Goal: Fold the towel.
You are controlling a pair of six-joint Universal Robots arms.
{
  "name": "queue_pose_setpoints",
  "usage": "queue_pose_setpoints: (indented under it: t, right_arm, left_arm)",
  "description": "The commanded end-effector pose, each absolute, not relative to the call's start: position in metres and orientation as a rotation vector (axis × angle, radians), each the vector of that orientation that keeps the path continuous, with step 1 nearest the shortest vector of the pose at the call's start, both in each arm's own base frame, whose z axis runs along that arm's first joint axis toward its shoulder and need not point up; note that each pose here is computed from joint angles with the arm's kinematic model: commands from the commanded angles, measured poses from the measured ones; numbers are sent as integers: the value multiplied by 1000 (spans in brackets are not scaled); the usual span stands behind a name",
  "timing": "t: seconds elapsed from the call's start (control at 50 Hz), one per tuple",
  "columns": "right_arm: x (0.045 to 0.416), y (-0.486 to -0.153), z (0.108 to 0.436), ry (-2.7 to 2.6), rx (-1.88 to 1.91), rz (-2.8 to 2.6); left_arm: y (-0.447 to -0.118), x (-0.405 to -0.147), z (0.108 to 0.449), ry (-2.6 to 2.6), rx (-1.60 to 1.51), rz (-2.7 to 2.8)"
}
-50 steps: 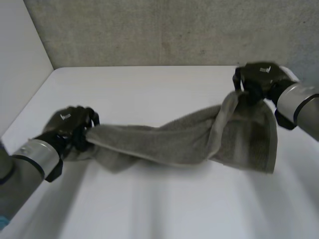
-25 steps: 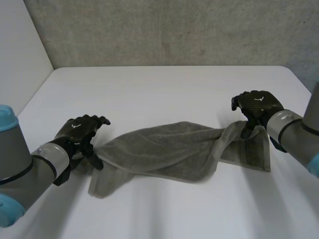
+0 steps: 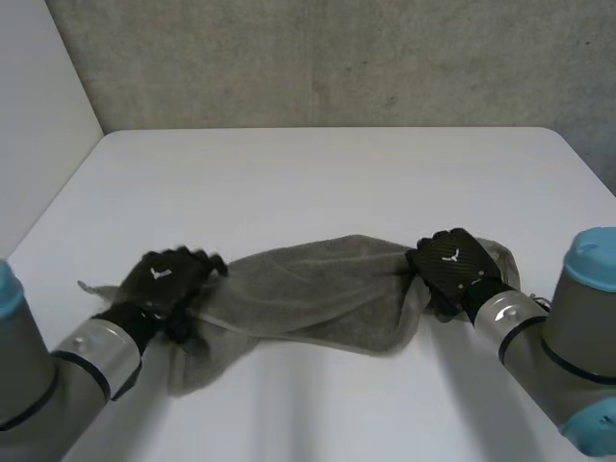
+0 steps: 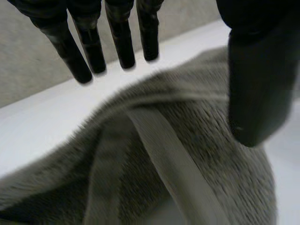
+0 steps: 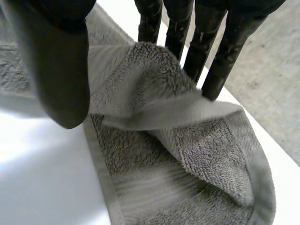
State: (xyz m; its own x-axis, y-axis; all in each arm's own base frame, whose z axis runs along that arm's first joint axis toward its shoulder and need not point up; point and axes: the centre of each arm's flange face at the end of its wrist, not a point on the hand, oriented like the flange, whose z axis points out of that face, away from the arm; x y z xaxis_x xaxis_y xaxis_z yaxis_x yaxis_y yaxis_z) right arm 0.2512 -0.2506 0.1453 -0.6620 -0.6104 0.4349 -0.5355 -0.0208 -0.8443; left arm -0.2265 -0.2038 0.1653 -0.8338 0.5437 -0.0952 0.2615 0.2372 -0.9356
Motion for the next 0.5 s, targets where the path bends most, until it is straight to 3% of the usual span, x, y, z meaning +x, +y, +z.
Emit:
queue_pose_setpoints:
  t: [0.02,0.16,0.32,0.42,0.5]
  right_arm:
    - [250,-268,138,2190,-1255,-1822]
    - [247,-272,152,2192,-1229,-1880]
    - [242,-251,237,2020,-1173,-2105]
    - [240,-241,251,2035,-1194,-2043]
    - [240,-233,247,2055,-1222,-1967]
  left_arm:
    - [-196,-237,144,-2281,-978,1603]
    - [-218,-240,159,-2278,-941,1779]
    - [-210,-254,195,-2124,-948,1905]
    - [-205,-256,205,-2078,-948,1938]
    - [-202,-257,193,-2107,-969,1888]
